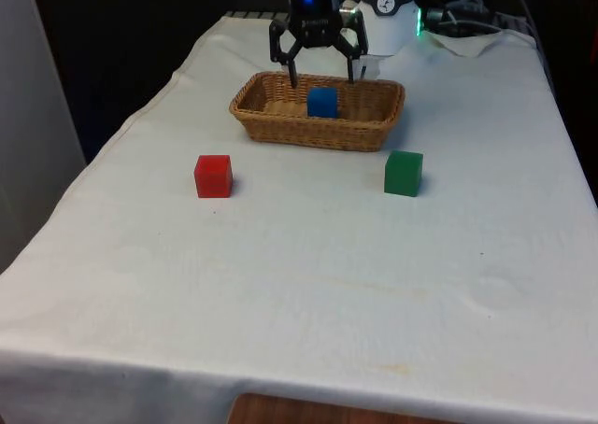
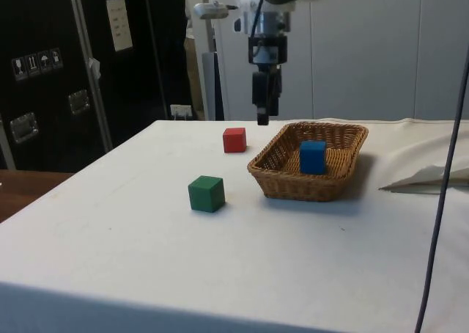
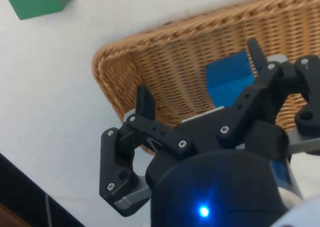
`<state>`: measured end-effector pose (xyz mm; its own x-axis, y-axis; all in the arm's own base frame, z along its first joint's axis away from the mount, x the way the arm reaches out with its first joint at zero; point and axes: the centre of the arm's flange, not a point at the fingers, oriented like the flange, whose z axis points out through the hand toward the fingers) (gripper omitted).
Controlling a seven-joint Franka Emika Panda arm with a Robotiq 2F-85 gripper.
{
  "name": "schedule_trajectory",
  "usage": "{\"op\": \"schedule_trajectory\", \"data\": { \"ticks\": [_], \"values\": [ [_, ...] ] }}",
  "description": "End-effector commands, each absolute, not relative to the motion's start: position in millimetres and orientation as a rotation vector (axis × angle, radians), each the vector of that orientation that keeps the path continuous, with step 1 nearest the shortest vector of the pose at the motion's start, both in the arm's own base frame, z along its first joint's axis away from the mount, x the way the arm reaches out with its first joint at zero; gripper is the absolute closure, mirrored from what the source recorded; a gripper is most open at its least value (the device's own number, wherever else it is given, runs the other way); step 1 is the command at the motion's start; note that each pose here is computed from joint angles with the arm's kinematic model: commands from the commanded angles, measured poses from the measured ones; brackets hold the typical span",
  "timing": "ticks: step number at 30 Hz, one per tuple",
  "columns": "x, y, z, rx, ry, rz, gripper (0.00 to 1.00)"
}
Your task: Pick up the blue cube and place it into the basket.
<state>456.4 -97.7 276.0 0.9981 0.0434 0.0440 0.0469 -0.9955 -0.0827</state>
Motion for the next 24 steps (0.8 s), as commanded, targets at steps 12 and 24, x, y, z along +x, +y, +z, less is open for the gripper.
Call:
{"op": "schedule_trajectory", "data": {
  "ticks": [12, 24],
  "values": [
    [490, -99, 291, -3.051, -0.093, -0.033, 0.0],
    [509, -103, 308, -3.048, -0.098, -0.019, 0.0]
  ]
}}
